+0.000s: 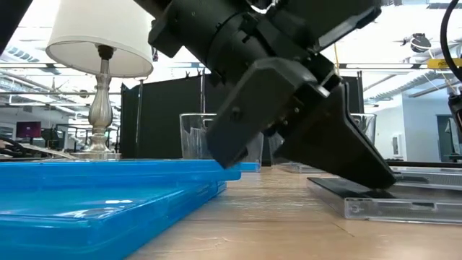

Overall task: Pick & place jewel cases by type
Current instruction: Put the right black CD case into the right transparent bin

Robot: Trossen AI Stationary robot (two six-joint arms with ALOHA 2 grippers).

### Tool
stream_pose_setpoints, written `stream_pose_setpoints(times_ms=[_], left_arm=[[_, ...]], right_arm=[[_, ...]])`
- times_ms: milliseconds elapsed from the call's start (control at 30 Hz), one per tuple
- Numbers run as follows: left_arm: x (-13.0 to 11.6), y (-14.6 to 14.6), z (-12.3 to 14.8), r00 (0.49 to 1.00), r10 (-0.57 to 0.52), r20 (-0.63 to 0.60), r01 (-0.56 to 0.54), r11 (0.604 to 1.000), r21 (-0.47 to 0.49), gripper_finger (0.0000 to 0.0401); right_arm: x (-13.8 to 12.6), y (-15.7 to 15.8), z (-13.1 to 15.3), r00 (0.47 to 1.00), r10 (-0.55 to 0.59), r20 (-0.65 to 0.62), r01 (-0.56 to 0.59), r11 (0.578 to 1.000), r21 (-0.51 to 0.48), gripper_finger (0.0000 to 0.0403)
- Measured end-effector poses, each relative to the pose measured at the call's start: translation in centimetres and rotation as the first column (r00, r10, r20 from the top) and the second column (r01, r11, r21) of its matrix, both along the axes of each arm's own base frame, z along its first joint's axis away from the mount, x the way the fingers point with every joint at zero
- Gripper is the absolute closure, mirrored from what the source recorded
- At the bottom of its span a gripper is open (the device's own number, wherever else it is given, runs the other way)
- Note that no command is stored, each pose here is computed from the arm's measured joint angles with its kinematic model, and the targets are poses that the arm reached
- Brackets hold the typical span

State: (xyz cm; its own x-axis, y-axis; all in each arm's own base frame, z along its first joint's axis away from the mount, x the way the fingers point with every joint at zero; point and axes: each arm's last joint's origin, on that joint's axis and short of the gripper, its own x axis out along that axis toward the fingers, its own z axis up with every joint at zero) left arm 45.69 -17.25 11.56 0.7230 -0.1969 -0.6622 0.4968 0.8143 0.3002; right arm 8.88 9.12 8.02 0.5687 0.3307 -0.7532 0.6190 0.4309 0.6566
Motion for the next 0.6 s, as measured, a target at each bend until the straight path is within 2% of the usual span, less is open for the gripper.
stream_pose_setpoints(times_ms=[600], left_arm=[[0.61,0.71,0.21,0.999,-0.015,0.043,0.016,1.000,-0.027,0.0355]], right_arm=[[0.25,0.23,0.10,1.000,-0.010,0.025,0.009,1.000,0.021,0.0257]])
